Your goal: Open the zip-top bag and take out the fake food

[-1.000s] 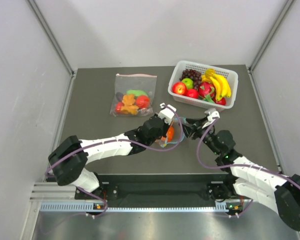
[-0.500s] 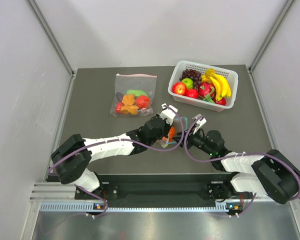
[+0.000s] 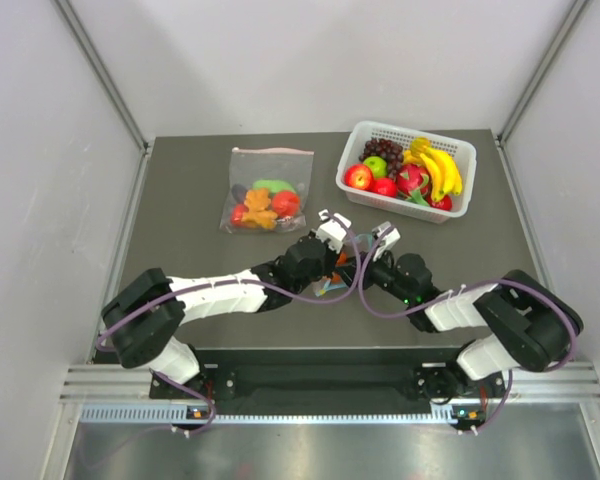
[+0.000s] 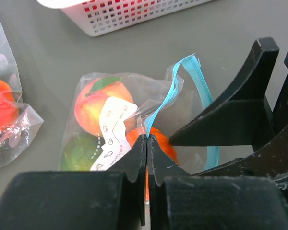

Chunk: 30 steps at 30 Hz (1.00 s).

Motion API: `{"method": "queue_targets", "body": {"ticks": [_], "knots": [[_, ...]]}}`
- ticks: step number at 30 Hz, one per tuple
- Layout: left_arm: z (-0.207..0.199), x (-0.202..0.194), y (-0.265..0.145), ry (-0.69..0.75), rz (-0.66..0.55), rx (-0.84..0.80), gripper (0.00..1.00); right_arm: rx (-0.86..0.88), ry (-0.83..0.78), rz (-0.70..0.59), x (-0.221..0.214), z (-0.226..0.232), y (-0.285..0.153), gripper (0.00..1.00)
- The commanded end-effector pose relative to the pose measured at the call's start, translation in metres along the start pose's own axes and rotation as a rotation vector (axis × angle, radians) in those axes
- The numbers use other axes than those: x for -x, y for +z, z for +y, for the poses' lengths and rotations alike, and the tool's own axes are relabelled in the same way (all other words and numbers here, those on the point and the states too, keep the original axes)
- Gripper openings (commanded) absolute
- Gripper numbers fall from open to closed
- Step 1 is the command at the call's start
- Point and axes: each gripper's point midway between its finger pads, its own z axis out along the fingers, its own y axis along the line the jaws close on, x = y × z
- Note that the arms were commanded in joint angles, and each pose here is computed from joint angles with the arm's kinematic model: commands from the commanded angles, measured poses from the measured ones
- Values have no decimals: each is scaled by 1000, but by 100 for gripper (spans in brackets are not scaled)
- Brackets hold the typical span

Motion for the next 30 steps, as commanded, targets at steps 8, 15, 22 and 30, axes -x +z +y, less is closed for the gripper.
{"method": "queue_targets", "body": {"ticks": [8,15,22,30], "knots": [[-6,21,-7,-18,-80,-43,0,-159,-51,-71,18,1,22,64],[-6,23,-13,-15,-88,-51,0,-268,-62,-60,6,-12,26,64],[-10,25,-19,-18,-95,-80,0,-255,-56,-49,0,-8,42,64],[-9,21,-18,-13,-84,-77,0,-266,-67,-37,-6,-6,51,63]]}}
